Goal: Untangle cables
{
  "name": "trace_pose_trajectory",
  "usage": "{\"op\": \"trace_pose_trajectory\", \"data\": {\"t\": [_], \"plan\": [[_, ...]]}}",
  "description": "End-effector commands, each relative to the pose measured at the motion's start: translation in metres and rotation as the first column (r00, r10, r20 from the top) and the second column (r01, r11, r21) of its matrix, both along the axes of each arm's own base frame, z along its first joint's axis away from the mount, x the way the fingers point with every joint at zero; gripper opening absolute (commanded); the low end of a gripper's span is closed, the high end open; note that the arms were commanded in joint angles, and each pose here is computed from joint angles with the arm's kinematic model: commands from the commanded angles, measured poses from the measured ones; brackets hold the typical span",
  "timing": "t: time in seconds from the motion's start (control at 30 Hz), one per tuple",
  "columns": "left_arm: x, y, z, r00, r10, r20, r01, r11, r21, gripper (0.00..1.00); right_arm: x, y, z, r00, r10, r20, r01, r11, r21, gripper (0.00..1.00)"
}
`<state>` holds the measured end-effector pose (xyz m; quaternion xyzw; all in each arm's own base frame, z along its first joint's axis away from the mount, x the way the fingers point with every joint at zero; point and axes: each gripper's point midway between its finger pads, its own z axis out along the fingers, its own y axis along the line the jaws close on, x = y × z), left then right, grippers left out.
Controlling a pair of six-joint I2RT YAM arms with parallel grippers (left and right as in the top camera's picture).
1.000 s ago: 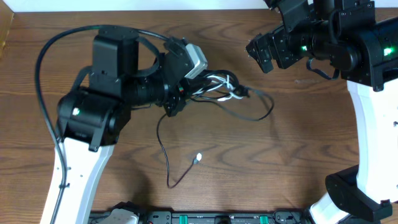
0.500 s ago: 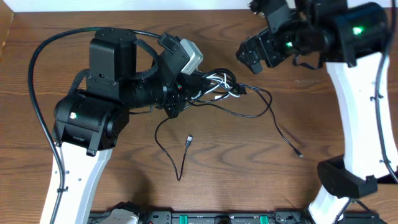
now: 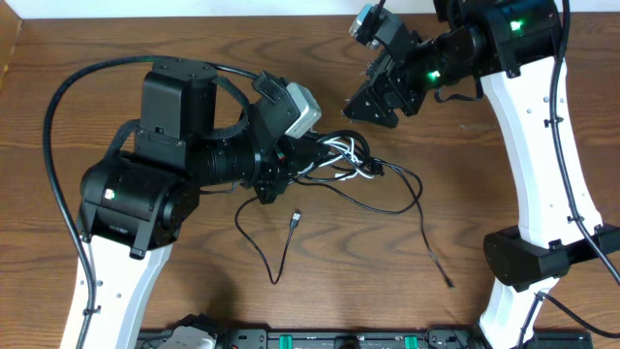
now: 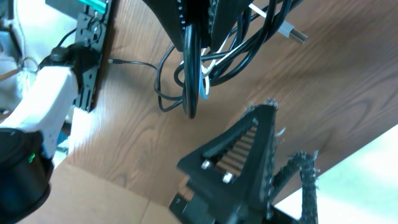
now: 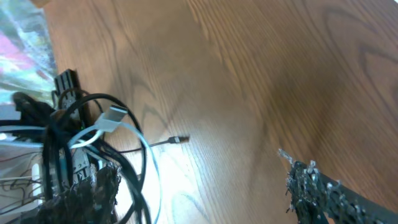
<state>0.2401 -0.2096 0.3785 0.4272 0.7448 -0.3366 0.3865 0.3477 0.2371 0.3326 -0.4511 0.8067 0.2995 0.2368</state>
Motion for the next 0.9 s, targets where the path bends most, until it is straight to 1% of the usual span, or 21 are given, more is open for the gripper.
{"op": "trace_pose_trajectory", "data": {"t": [0.0,0.1,0.23,0.43,0.67,0.73,0.77,0.8,0.87], "plan": [[0.001,0.005,-0.001,0.998,0.003,0.055,-0.005,0.999,0.040,0.08,-0.007,0.004,0.011,0.999,0.052,0.010,-0.052,0.997,0.063,0.83],[0.001,0.007,-0.006,0.998,0.002,0.059,-0.006,0.998,0.066,0.07,-0.015,0.007,0.012,0.996,0.084,-0.002,-0.084,0.993,0.084,0.79],[0.001,0.009,-0.011,0.999,0.000,0.051,-0.004,0.996,0.087,0.08,-0.029,0.007,0.010,0.988,0.158,-0.001,-0.157,0.984,0.083,0.79],[-0.001,0.009,-0.012,0.997,-0.023,0.073,0.015,0.994,0.104,0.08,-0.039,0.020,0.011,0.979,0.204,0.006,-0.204,0.975,0.091,0.69],[0.009,0.006,-0.001,0.987,-0.030,0.157,0.017,0.996,0.086,0.08,-0.062,0.045,0.005,0.952,0.305,0.009,-0.305,0.950,0.073,0.68],[0.009,0.006,0.000,0.986,-0.030,0.162,0.017,0.996,0.085,0.08,-0.064,0.047,0.002,0.952,0.305,0.005,-0.305,0.951,0.050,0.64],[0.009,0.006,-0.001,0.986,-0.030,0.161,0.017,0.996,0.086,0.08,-0.064,0.047,0.001,0.954,0.301,0.002,-0.301,0.953,0.044,0.57],[0.009,0.006,0.000,0.986,-0.031,0.163,0.017,0.996,0.086,0.08,-0.065,0.047,0.001,0.954,0.298,-0.002,-0.298,0.954,0.044,0.55],[0.010,0.005,0.001,0.985,-0.032,0.170,0.017,0.996,0.085,0.08,-0.065,0.047,0.001,0.956,0.292,-0.009,-0.292,0.955,0.045,0.62]]}}
